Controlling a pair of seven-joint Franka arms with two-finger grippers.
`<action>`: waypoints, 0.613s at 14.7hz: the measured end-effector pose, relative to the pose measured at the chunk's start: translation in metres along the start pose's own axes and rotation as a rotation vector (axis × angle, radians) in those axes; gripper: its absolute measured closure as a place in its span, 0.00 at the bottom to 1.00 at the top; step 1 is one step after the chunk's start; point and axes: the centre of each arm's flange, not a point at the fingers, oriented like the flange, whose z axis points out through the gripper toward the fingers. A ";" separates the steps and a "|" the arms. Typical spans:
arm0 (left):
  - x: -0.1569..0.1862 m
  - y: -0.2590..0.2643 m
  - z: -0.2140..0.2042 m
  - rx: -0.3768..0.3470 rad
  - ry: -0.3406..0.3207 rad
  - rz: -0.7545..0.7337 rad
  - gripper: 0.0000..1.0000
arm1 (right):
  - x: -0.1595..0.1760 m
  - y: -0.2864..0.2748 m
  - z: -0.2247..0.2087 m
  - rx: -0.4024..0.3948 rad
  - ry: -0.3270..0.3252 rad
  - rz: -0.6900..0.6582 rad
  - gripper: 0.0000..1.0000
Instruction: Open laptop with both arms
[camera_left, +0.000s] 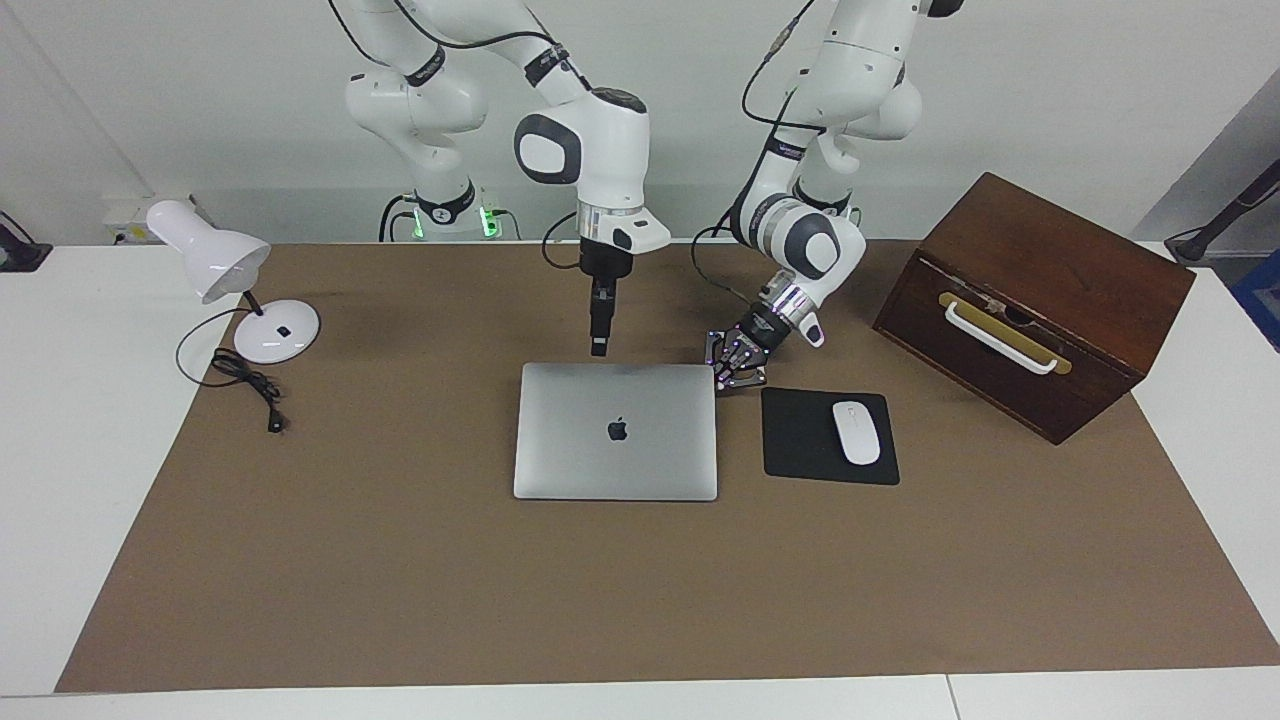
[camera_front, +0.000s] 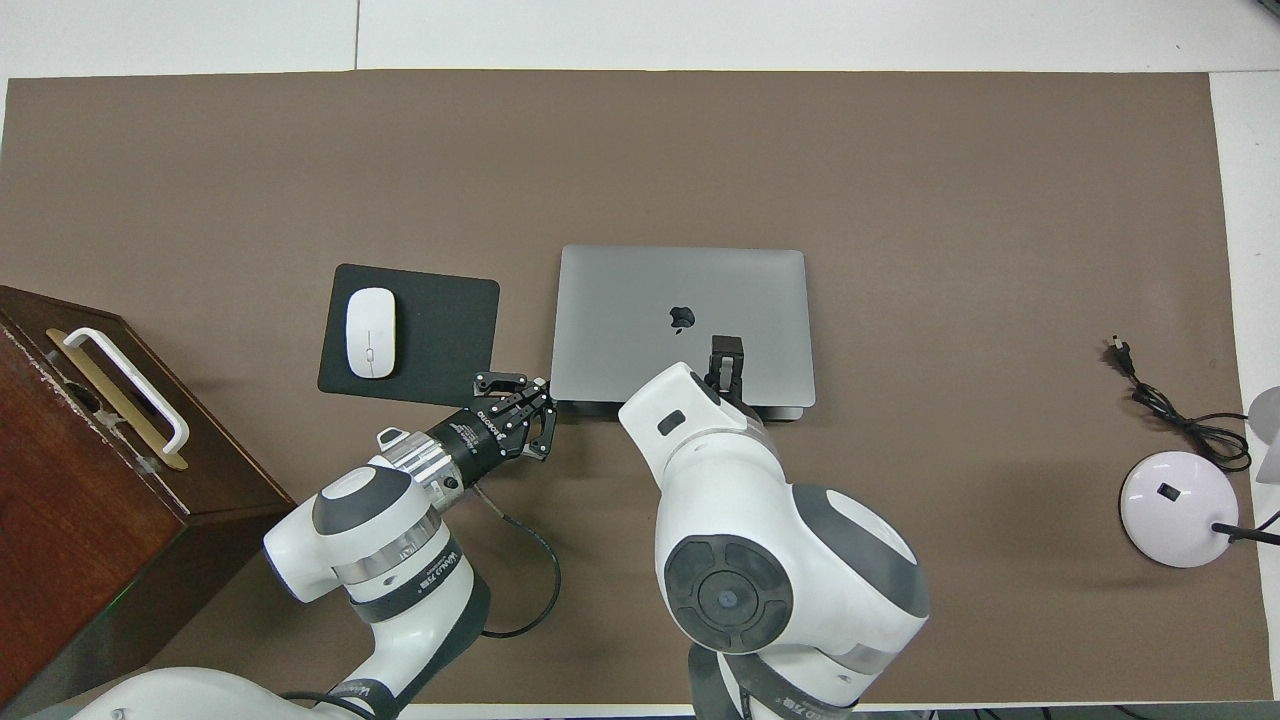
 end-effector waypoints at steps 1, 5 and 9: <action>0.000 0.000 0.002 0.001 0.000 0.002 0.99 | 0.005 -0.007 0.002 -0.003 -0.004 -0.012 0.10; 0.002 0.000 0.009 -0.001 -0.001 0.012 0.99 | 0.016 -0.031 0.015 -0.025 -0.011 -0.050 0.10; 0.002 -0.001 0.010 -0.002 -0.002 0.021 0.99 | 0.017 -0.052 0.033 -0.026 -0.009 -0.073 0.10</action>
